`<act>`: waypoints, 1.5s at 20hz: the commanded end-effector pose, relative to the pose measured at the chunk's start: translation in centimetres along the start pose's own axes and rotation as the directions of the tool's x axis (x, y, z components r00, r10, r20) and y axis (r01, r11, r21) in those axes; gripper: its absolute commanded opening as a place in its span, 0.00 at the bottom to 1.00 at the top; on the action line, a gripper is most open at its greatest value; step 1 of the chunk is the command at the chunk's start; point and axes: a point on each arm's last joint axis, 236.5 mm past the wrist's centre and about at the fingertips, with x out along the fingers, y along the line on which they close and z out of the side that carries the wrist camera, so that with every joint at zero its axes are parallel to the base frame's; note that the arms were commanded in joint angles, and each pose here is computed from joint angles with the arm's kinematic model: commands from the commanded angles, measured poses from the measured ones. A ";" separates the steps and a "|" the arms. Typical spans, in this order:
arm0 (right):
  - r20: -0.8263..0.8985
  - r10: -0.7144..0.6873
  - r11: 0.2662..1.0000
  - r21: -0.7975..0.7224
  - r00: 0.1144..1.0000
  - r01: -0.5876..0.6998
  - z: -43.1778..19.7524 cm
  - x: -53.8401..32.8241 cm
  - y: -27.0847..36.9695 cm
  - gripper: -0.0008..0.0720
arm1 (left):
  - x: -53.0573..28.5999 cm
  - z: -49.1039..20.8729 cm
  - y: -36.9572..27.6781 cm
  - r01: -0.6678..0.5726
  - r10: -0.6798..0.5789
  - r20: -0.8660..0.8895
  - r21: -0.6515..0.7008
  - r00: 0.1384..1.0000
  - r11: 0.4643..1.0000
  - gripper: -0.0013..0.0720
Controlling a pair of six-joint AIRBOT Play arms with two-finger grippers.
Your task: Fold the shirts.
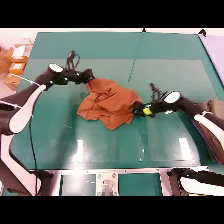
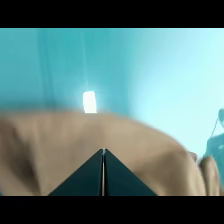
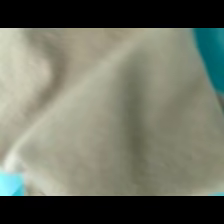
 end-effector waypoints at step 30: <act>0.706 0.168 0.870 -0.434 0.688 0.233 9.0 -46.4 14.2 0.03 | -48.9 4.0 -34.9 -0.339 -0.305 0.710 0.611 0.634 0.716 0.04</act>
